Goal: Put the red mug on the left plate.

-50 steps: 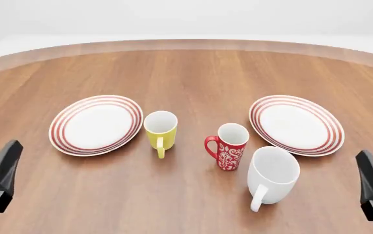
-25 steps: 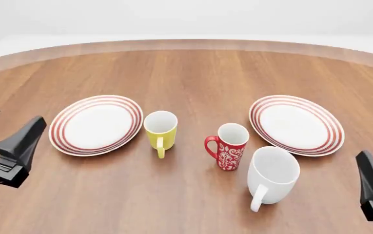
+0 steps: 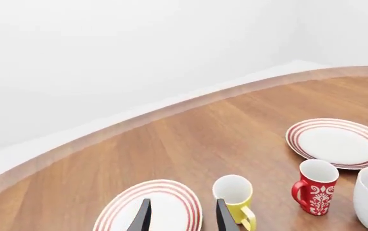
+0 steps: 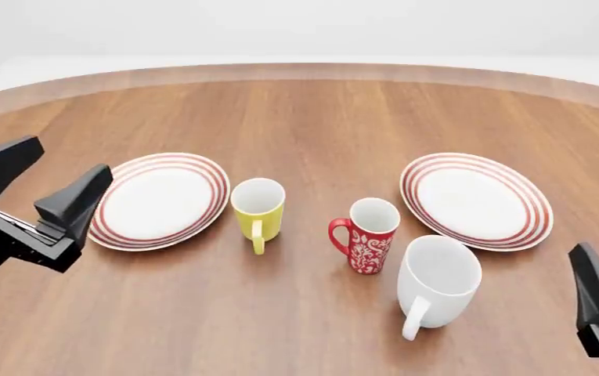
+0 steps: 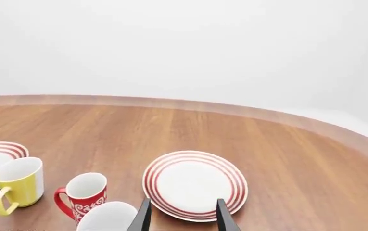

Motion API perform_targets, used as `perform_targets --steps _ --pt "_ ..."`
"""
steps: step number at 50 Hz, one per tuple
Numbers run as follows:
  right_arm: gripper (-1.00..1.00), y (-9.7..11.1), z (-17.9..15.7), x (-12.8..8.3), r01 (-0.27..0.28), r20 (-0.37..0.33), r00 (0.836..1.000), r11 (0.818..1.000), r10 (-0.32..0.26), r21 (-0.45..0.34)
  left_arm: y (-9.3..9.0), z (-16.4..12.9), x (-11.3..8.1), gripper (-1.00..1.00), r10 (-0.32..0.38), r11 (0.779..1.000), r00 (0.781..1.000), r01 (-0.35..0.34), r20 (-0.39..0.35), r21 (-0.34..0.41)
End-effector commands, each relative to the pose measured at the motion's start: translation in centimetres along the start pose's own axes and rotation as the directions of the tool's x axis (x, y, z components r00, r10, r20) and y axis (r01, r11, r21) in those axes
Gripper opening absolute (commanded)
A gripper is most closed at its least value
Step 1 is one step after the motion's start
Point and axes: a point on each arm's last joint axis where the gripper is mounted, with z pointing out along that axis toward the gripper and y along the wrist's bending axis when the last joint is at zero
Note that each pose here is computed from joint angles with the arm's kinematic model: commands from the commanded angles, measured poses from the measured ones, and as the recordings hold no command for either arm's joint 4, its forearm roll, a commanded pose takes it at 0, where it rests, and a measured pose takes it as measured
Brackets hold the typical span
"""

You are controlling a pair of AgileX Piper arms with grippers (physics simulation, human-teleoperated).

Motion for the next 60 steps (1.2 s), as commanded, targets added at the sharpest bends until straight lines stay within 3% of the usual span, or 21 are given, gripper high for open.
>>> perform_targets --steps 1,33,60 --pt "1.0 0.1 0.0 0.1 0.004 -0.001 1.0 1.0 -0.004 -0.008 -0.6 1.6 -0.2 1.0 0.008 0.999 1.0 -0.008 -0.009 0.044" --pt "1.0 0.1 0.0 0.4 0.007 -0.015 1.0 1.0 -0.007 -0.014 -2.8 5.4 -0.9 1.0 0.036 0.986 0.999 -0.032 -0.018 0.166" --pt "1.0 0.1 0.1 0.5 0.014 -0.02 1.0 1.0 -0.014 -0.018 -5.3 8.7 0.2 1.0 0.102 0.962 0.993 -0.084 -0.058 0.261"
